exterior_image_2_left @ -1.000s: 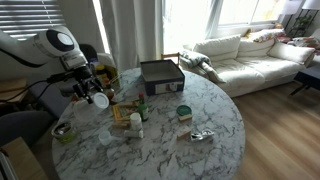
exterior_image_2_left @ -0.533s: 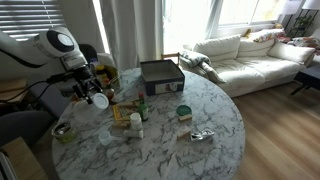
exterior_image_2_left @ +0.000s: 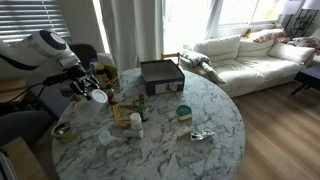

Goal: Pick up the clear cup and place it upside down on the table, pick up the clear measuring spoon and put it on top of the clear cup

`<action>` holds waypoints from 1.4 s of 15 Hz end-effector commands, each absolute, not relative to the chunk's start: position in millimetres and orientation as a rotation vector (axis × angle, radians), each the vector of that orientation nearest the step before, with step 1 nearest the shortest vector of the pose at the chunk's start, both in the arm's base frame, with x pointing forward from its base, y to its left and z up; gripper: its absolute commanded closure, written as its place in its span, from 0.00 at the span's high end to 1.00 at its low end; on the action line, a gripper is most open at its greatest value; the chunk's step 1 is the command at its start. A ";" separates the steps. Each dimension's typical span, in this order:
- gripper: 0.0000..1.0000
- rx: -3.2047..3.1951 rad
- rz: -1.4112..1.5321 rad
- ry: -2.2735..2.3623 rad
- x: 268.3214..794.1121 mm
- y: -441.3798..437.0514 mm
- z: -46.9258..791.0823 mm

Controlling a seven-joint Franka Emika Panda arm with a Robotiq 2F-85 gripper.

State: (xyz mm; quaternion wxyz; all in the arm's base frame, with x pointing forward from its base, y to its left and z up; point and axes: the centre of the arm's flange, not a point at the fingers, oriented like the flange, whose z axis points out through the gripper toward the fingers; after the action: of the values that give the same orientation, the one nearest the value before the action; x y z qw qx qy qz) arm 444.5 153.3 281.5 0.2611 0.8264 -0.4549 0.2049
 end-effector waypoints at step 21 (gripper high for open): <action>1.00 2.043 0.812 -1.184 424.1 157.5 253.1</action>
State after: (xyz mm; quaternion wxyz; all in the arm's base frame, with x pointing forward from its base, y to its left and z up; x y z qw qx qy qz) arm 426.8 161.3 247.5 0.3222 0.7826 -0.4425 0.2965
